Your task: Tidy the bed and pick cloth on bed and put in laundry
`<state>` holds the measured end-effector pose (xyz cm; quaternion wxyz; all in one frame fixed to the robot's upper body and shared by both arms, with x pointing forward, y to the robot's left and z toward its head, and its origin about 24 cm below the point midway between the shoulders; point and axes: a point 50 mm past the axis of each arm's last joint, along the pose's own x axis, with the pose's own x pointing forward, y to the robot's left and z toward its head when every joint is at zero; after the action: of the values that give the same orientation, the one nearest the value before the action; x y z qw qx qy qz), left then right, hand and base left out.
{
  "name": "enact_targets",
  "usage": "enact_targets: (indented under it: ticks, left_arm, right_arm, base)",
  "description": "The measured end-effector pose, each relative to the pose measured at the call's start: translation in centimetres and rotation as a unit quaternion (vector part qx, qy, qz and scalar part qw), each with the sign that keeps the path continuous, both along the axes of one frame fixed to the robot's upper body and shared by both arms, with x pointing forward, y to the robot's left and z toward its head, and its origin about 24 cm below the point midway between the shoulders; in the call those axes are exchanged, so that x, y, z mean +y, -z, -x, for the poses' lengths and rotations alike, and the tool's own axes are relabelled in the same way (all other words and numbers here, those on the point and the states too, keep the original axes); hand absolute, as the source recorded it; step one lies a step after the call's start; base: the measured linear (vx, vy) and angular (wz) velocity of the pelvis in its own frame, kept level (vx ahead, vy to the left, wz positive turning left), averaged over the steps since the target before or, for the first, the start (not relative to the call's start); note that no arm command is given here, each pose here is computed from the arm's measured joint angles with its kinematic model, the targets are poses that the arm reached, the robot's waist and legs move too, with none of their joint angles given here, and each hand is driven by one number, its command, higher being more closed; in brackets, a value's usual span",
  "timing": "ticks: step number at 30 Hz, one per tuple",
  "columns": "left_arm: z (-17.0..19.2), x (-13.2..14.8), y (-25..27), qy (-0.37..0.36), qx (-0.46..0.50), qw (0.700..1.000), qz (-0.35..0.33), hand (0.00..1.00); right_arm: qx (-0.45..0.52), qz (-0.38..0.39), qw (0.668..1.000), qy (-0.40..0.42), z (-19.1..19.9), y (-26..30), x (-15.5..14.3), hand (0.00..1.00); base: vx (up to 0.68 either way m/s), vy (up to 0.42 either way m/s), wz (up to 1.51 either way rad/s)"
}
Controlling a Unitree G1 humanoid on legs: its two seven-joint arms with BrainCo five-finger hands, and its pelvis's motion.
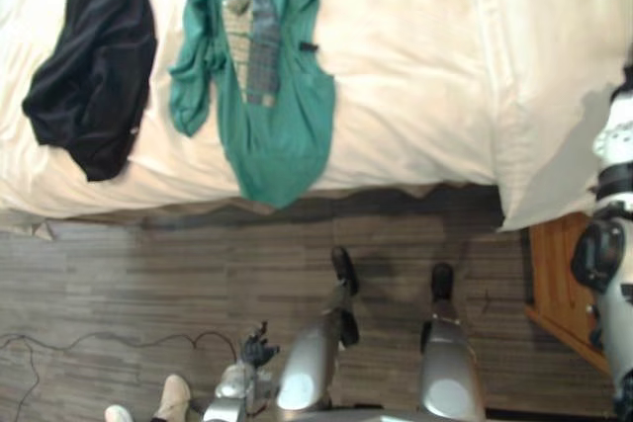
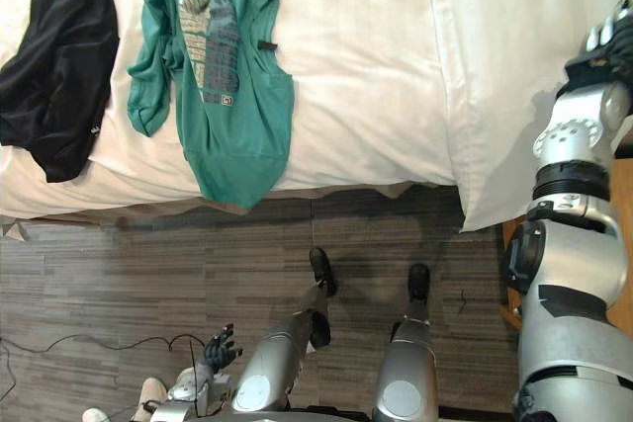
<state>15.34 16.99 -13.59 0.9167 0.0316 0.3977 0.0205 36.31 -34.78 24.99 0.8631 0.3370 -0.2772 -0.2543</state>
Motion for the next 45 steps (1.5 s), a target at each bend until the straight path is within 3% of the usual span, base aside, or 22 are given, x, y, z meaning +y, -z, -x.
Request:
enact_targets:
  ticks: [7, 10, 12, 14, 16, 18, 19, 25, 32, 42, 45]
  left_arm:
    - [-0.2, -0.1, -0.1, 0.003, -0.005, 1.000, 0.001, 0.00]
    - [-0.2, 0.1, -0.1, -0.015, -0.005, 1.000, 0.005, 0.00]
    - [-0.5, -0.3, -0.1, -0.025, -0.005, 1.000, 0.014, 0.00]
    - [-0.7, -0.9, 0.1, -0.056, 0.001, 0.998, 0.033, 0.00]
    - [-0.5, -0.9, 0.2, -0.077, 0.005, 0.996, 0.041, 0.00]
    - [-0.5, -0.5, 0.2, -0.091, 0.005, 0.995, 0.040, 0.00]
    - [-0.3, 0.2, 0.2, -0.106, 0.007, 0.994, 0.037, 0.00]
    - [1.0, 1.0, 0.7, -0.110, 0.027, 0.993, 0.021, 0.00]
    - [2.9, 2.5, 1.5, -0.084, 0.072, 0.994, -0.021, 0.00]
    - [4.0, 2.5, 1.9, -0.080, 0.093, 0.992, -0.025, 0.00]
    - [2.6, 2.4, 1.4, -0.071, 0.075, 0.994, -0.029, 0.00]
  right_arm:
    - [0.061, 0.050, 0.996, -0.036, 0.4, 7.4, 2.4, 1.00]
    - [0.192, -0.009, 0.980, -0.053, 2.7, 17.0, 3.5, 1.00]
    - [0.313, -0.067, 0.945, -0.063, 6.2, 24.5, 4.4, 1.00]
    - [0.489, -0.157, 0.854, -0.082, 14.4, 34.5, 8.0, 1.00]
    - [0.565, -0.201, 0.796, -0.082, 20.7, 38.5, 10.2, 1.00]
    - [0.591, -0.194, 0.779, -0.074, 23.1, 39.2, 9.8, 1.00]
    - [0.603, -0.189, 0.772, -0.072, 24.5, 39.6, 10.1, 0.00]
    - [0.631, -0.152, 0.751, -0.120, 25.4, 40.3, 12.7, 0.00]
    - [0.666, -0.049, 0.722, -0.183, 25.1, 40.3, 13.5, 0.00]
    - [0.691, -0.022, 0.692, -0.210, 26.2, 40.8, 14.1, 0.00]
    - [0.703, -0.011, 0.680, -0.209, 26.7, 40.9, 13.4, 0.00]
  base:
    - [0.02, -0.002, 0.00]
    - [0.02, -0.023, -0.01]
    - [0.06, -0.032, 0.01]
    - [0.10, -0.033, -0.04]
    - [0.13, -0.010, -0.09]
    - [0.09, -0.006, -0.21]
    - [0.05, -0.026, -0.12]
    - [0.00, -0.020, 0.07]
    - [0.03, 0.010, 0.08]
    - [0.11, -0.004, 0.08]
    - [0.12, 0.028, 0.35]
